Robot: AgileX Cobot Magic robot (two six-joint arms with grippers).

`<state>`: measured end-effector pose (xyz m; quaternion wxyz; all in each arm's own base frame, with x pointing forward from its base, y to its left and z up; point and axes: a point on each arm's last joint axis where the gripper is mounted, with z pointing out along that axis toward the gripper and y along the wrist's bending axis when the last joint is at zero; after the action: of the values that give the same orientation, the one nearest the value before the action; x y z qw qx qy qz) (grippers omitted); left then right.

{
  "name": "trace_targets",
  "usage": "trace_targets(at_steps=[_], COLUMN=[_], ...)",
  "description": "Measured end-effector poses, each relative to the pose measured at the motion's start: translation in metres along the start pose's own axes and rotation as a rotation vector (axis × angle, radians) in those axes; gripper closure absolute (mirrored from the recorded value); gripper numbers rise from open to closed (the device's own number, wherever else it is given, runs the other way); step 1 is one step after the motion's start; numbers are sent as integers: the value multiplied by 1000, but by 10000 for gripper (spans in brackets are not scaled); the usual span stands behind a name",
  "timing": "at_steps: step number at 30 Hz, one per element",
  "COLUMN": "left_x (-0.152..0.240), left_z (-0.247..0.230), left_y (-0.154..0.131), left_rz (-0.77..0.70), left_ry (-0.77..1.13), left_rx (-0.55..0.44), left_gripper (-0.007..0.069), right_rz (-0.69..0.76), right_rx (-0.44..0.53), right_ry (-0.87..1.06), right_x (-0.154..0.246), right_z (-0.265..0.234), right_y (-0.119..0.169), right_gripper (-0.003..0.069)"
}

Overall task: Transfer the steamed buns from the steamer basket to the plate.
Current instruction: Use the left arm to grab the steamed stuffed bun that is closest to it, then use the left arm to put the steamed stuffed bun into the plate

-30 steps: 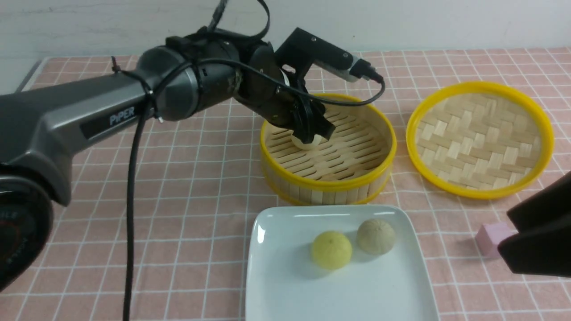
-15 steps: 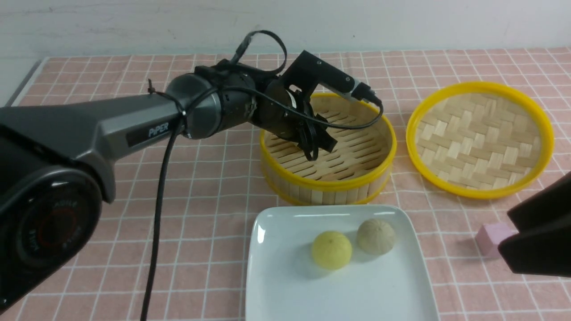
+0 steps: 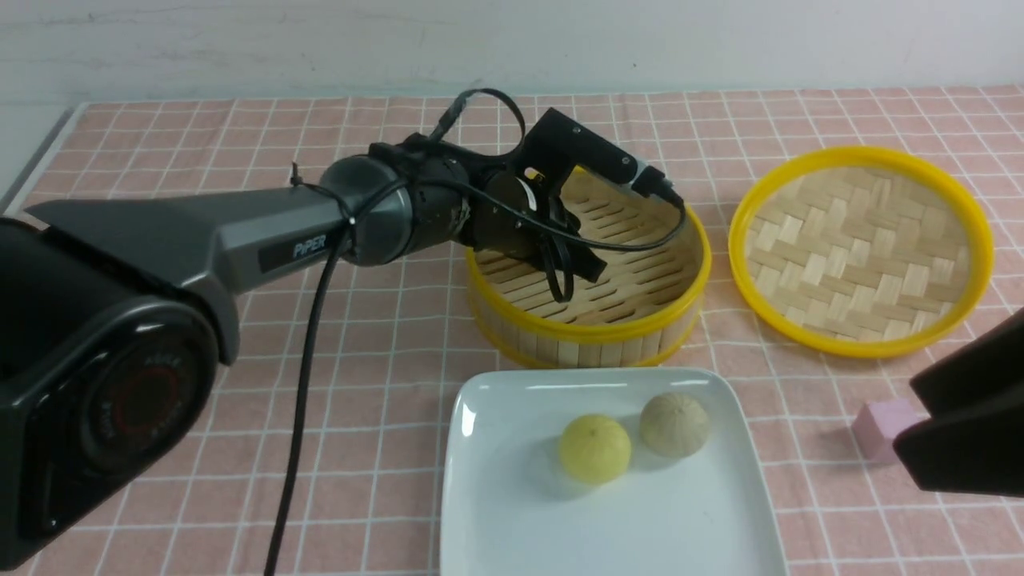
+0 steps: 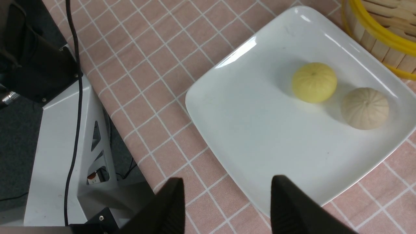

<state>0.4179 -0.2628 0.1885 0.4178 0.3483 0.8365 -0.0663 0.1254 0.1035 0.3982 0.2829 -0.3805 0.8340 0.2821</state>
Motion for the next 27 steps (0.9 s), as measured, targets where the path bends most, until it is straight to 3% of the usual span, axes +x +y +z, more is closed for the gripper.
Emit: trace_targets(at_steps=[4,9,18,23,27], left_x=[-3,-22,-67,-71,-56], left_z=[-9,-52,-178,-234,-259], left_y=[2,9,22,19,6], left_rz=[22,64,30,-34,-87], left_ry=[26,80,3,17,196], left_rx=[-2,-19,-50,0,137], left_gripper=[594,596,596,595,595], right_rz=[0,0,0,-6,-12], right_rx=[0,0,0,0,0], right_ry=[0,0,0,0,0], right_x=[0,0,0,0,0], right_z=[0,0,0,0,0], right_y=[0,0,0,0,0], right_gripper=[291,291,291,291,291])
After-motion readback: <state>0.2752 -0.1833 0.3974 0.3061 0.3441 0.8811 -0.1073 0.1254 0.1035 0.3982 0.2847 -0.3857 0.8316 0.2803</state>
